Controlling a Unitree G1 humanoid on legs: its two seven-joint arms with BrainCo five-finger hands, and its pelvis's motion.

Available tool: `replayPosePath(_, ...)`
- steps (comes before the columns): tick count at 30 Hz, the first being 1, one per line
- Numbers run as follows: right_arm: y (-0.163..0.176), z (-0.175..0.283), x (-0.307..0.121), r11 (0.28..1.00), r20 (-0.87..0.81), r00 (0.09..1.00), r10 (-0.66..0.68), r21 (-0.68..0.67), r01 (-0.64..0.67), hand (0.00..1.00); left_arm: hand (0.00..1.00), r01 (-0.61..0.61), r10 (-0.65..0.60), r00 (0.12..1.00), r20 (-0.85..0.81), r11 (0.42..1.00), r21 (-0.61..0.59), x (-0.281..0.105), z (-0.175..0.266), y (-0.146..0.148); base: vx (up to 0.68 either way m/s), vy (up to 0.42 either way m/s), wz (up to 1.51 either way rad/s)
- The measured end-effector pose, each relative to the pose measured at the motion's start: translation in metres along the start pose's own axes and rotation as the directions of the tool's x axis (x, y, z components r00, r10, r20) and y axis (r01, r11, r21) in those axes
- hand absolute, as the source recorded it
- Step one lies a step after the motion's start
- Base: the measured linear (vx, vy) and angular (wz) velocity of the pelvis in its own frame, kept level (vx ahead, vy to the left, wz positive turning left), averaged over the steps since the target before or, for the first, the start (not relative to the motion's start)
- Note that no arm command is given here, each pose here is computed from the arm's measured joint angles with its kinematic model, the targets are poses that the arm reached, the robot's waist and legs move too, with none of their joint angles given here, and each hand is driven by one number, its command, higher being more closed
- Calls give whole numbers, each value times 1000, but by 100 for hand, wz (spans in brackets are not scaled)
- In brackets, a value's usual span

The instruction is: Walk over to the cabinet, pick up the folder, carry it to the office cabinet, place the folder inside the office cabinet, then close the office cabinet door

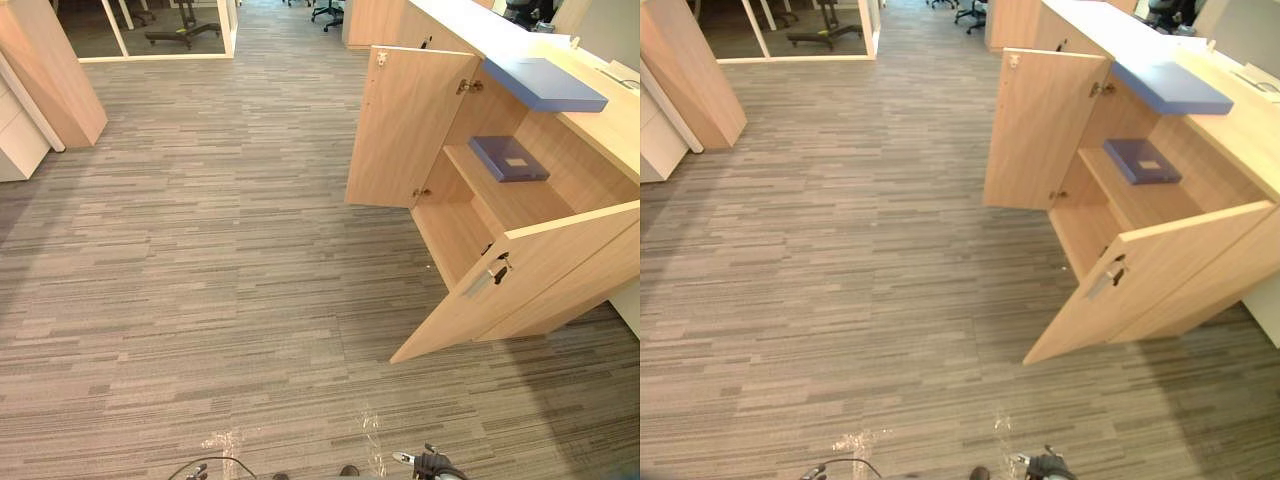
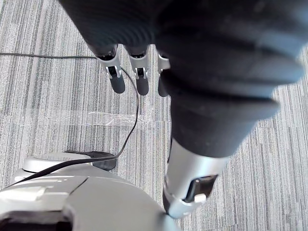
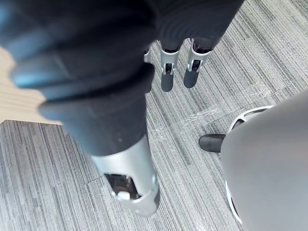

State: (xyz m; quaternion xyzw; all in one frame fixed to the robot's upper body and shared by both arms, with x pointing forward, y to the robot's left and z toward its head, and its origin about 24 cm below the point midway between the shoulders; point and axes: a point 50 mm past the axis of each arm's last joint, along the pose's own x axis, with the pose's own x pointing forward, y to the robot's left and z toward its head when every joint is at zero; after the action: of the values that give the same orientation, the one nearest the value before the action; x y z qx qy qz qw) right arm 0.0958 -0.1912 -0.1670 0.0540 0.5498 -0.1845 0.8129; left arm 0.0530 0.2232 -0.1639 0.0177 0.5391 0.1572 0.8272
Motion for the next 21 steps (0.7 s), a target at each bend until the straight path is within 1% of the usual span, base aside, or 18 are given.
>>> replayPosePath(5,0,0,0,1000,0,1000,0,-1,0,0,0,1,-1,1000,3,1000,16,0,1,0,0,0,0)
replayPosePath(11,1,2,0,1000,7,1000,-1,1,1,0,0,-4,3,1000,27,998,68,1,6,-1,0,0,0)
replayPosePath(21,2,5,1,1000,13,1000,-9,4,9,0,0,-5,2,999,39,998,67,2,11,-2,11,2,5)
